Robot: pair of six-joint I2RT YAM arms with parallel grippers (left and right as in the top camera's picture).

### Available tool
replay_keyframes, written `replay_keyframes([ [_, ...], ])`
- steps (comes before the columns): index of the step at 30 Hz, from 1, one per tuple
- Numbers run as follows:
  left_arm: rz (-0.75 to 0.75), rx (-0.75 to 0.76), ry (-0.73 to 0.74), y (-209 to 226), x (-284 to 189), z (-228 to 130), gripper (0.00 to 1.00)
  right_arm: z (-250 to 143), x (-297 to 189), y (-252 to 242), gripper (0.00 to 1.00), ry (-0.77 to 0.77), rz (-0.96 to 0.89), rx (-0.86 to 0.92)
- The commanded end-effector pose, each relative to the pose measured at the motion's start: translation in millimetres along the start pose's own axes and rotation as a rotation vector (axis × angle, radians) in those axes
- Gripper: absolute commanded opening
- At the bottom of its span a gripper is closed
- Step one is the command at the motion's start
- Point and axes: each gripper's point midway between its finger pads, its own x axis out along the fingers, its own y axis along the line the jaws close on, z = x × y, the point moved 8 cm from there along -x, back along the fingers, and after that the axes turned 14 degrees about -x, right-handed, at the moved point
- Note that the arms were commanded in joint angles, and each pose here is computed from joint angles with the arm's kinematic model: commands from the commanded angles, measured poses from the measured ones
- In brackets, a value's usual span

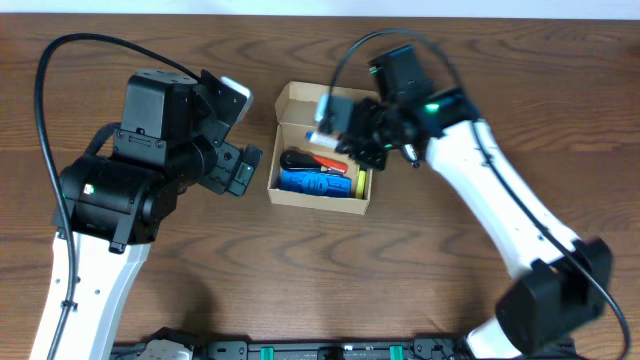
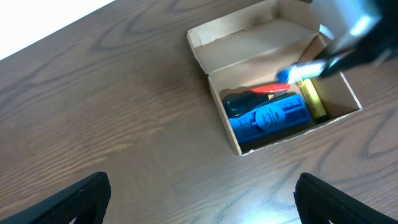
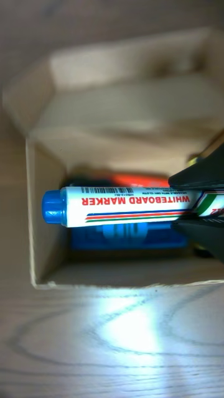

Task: Pack container
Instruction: 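Carry the blue marker over the box and lower it inside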

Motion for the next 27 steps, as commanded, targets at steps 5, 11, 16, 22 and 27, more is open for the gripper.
replay_keyframes([
  [5,-0.004,-0.009,-0.017,0.0,-5.1,3.3,0.95,1.6,62.6,13.9,0.01,0.019,0.147,-0.121],
  [11,-0.004,-0.009,-0.017,0.0,-5.1,3.3,0.95,-10.2,93.4,15.3,0.01,0.072,0.187,-0.113],
  [16,-0.004,-0.009,-0.017,0.0,-5.1,3.3,0.95,-15.5,100.2,19.0,0.01,0.088,0.22,-0.098],
  [22,-0.004,-0.009,-0.017,0.0,-5.1,3.3,0.95,-15.4,100.2,18.8,0.32,0.089,0.219,-0.086],
  [27,-0.004,-0.009,-0.017,0.0,-5.1,3.3,0.95,-8.0,89.1,12.8,0.4,0.079,0.179,-0.014],
])
